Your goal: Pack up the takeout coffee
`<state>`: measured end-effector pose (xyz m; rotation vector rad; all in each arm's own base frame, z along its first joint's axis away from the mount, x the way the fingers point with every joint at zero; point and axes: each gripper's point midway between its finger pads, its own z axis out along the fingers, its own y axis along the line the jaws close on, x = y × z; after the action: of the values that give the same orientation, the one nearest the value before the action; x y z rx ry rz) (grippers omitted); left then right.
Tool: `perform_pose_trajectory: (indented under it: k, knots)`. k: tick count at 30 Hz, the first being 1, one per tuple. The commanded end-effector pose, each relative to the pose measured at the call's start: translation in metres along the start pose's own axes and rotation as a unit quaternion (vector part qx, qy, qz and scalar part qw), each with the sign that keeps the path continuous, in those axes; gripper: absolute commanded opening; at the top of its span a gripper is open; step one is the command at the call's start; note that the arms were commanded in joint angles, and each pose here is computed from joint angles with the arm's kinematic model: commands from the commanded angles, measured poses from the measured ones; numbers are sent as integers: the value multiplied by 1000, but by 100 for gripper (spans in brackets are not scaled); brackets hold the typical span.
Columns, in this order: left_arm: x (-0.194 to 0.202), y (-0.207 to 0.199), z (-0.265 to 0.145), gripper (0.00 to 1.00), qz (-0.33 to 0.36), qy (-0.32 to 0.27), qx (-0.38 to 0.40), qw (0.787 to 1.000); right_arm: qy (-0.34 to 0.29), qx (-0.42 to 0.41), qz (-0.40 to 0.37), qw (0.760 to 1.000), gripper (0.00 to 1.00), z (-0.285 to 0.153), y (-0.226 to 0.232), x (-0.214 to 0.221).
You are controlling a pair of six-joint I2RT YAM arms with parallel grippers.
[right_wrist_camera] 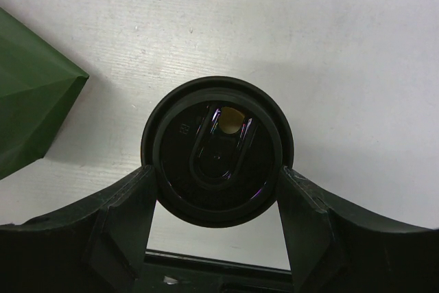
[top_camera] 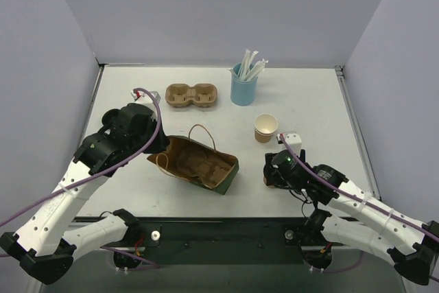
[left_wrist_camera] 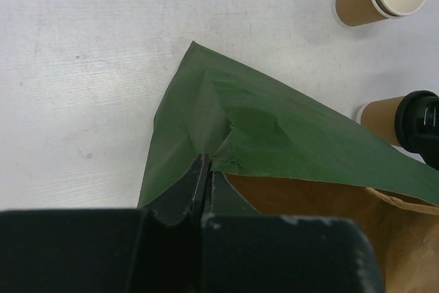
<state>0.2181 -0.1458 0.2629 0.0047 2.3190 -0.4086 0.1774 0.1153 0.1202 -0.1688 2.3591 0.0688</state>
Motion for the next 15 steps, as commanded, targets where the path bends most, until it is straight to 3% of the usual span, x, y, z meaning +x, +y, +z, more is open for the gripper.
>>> perform_pose_trajectory:
  k: [1,11,15]
  knots:
    - [7,-3,-2,0,-14,17,10,1000,5,8,25,1000,63,4,0,4]
    - [5,-3,-4,0,-14,8,12,1000,50,36,3,998,81,-8,-10,7]
    - [4,-3,-5,0,-13,5,12,1000,63,39,-3,997,82,-11,-14,5]
